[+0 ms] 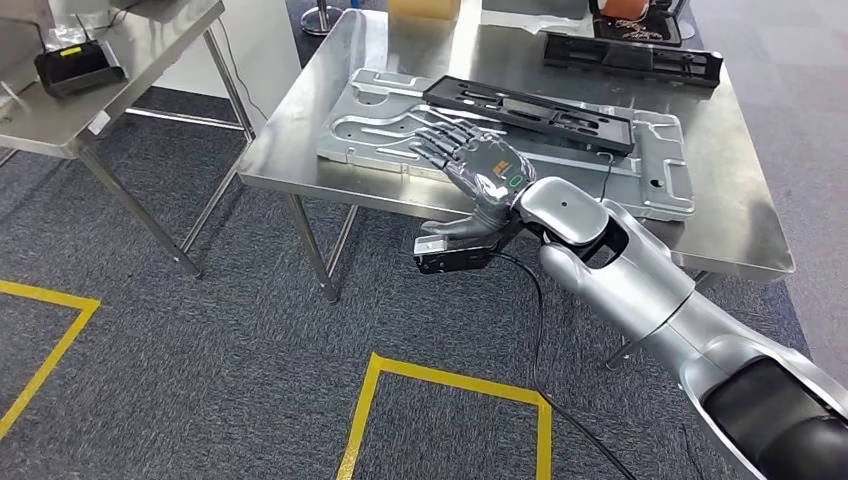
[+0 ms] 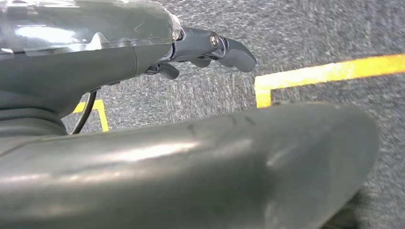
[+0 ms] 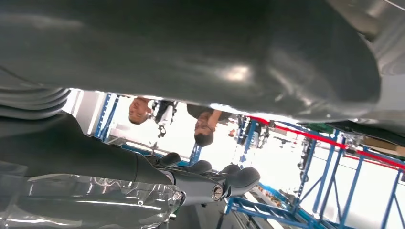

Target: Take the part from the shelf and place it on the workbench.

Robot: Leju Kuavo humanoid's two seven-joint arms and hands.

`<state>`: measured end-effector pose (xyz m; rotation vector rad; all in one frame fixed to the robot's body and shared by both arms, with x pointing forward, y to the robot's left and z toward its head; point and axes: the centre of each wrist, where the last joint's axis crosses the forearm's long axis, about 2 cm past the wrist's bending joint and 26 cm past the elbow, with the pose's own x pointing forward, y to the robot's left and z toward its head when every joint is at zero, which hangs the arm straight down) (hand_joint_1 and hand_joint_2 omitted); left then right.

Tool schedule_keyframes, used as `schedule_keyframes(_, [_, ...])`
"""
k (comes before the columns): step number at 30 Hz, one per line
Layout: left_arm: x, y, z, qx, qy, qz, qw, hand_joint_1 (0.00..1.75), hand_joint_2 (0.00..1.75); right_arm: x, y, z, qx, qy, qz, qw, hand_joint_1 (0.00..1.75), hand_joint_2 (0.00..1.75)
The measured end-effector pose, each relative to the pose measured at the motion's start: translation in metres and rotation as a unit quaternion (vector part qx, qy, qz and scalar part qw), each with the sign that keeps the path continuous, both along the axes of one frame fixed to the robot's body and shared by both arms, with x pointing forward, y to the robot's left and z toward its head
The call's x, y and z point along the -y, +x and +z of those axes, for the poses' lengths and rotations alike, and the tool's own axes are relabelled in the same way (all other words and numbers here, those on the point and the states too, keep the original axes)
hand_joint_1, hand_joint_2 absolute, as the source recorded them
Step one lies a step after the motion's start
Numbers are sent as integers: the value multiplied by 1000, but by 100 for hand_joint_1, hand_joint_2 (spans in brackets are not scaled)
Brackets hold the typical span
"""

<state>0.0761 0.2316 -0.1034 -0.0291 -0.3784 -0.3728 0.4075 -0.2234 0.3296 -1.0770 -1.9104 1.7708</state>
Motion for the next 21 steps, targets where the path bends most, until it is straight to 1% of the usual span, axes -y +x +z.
schedule_keyframes(7, [-1, 2, 0, 1, 2, -4, 1000, 0, 0, 4, -1, 0, 4, -1, -7, 1000, 0, 0])
schedule_keyframes(12, [-1, 3, 0, 3, 2, -10, 1000, 0, 0, 13, -4, -11, -6, -10, -16, 1000, 0, 0])
schedule_keyframes(21, [1, 3, 1, 6, 8, -15, 1000, 0, 0, 10, -8, -15, 4, -20, -11, 1000, 0, 0])
